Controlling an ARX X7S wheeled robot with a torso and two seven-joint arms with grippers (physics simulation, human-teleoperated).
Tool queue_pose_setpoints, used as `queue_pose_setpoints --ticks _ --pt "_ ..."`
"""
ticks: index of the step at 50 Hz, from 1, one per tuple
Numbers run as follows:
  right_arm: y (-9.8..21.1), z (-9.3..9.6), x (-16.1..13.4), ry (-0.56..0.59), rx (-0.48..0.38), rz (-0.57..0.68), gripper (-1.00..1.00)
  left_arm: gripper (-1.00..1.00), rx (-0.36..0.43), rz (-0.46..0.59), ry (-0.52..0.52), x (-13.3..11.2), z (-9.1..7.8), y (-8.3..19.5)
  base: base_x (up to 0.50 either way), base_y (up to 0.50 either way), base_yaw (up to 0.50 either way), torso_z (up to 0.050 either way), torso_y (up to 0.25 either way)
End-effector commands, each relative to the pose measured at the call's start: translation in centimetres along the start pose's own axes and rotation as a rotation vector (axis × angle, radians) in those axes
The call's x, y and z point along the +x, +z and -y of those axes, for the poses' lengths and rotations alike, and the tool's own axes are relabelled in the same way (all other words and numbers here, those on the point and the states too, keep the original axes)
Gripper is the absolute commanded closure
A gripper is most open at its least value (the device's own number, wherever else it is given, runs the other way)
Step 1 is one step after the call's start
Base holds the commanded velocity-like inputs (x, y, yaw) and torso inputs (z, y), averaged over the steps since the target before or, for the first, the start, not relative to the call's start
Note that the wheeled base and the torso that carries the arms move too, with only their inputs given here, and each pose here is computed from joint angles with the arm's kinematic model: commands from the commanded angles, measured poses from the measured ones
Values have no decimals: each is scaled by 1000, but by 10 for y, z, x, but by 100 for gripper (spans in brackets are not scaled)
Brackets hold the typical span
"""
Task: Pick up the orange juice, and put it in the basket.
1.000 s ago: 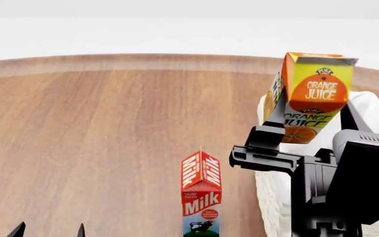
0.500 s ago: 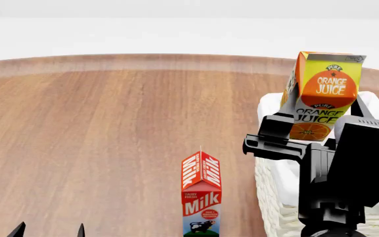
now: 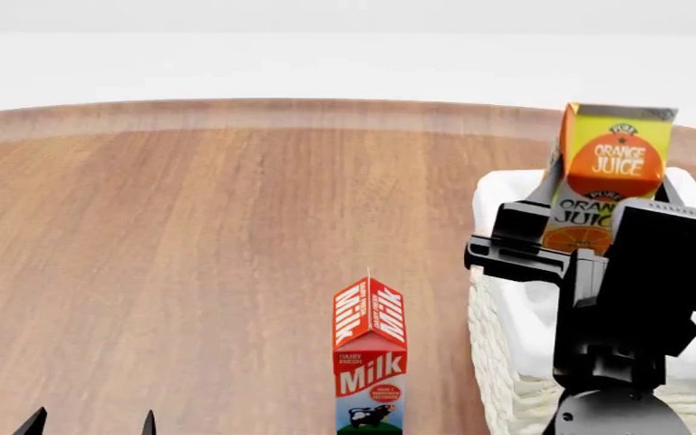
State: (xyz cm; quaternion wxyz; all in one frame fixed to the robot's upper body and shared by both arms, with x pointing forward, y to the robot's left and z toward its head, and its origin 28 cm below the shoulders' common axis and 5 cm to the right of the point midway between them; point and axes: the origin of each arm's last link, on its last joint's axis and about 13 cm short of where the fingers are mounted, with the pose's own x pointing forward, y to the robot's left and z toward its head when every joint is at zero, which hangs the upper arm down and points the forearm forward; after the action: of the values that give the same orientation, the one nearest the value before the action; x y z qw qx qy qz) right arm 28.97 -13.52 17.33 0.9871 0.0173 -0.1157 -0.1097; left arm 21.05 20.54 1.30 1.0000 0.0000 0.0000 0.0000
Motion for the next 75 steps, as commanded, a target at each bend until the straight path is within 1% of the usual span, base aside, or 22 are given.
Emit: queue_pose_setpoints --ticks 1,24,46,69,75 --pt "-5 2 8 -28 -49 18 100 -100 0 0 0 0 0 0 0 0 0 0 0" --pt "-14 3 27 -64 -64 0 100 -100 0 0 0 0 0 0 0 0 0 0 1" --pt "-35 11 44 -121 -91 -47 100 -100 0 0 0 0 0 0 0 0 0 0 0" --pt "-49 10 56 -138 -101 -64 100 -100 0 0 0 0 0 0 0 0 0 0 1" --pt "-54 10 59 -145 -118 -69 100 -100 0 0 0 0 0 0 0 0 0 0 0"
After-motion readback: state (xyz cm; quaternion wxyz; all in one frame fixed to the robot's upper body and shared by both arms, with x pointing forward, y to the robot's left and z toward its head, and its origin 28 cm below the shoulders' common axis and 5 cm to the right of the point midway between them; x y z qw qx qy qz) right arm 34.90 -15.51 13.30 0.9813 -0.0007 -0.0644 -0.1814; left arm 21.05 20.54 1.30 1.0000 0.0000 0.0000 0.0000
